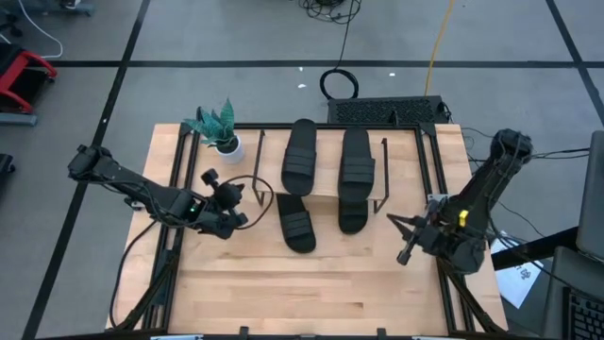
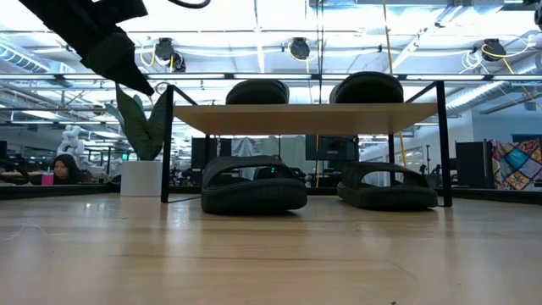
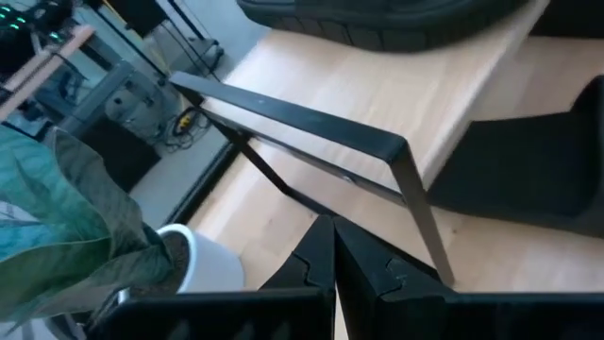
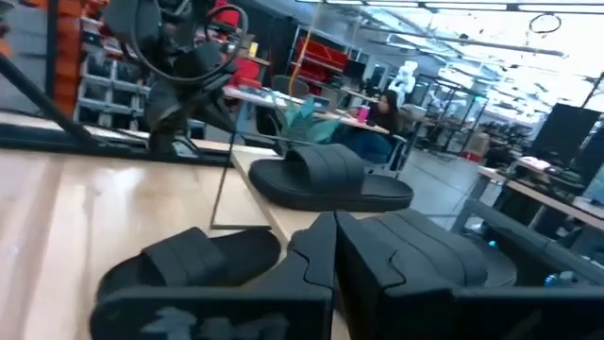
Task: Pick and place slides into the shelf
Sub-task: Adjust the shelf
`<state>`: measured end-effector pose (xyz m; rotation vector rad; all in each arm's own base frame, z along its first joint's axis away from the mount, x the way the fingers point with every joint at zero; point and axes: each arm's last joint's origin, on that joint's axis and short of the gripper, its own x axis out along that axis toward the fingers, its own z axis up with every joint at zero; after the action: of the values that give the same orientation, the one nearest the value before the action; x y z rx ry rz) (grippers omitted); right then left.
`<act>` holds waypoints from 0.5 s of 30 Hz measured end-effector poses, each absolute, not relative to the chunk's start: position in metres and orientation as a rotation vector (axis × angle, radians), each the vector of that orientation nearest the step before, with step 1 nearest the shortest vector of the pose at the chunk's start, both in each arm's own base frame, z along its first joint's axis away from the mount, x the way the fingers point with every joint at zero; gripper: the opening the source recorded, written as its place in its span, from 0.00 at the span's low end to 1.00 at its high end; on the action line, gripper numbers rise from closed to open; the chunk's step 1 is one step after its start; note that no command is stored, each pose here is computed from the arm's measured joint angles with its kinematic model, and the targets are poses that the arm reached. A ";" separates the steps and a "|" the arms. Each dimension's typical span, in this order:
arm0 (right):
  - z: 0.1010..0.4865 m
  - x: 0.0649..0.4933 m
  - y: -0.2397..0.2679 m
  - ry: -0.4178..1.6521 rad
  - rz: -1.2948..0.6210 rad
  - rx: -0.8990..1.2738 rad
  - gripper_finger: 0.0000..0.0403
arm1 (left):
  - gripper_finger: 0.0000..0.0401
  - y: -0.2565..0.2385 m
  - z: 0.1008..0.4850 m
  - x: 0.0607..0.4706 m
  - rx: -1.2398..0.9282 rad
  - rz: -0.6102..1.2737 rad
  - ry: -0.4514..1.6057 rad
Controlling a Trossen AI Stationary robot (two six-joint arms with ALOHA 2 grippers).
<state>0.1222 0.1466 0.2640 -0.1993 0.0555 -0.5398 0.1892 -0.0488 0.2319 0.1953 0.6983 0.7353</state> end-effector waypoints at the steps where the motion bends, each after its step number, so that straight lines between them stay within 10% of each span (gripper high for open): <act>1: 0.265 0.121 0.147 0.053 -0.533 -0.194 0.00 | 0.00 -0.048 0.232 0.189 0.196 0.742 0.694; 15: 0.222 0.114 0.144 0.104 -0.219 -0.287 0.00 | 0.00 -0.047 0.231 0.191 0.295 0.663 0.774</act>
<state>0.1136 0.1445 0.2223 -0.2866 0.1040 -0.2193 0.1907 -0.0465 0.2312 0.2953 0.7740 0.6631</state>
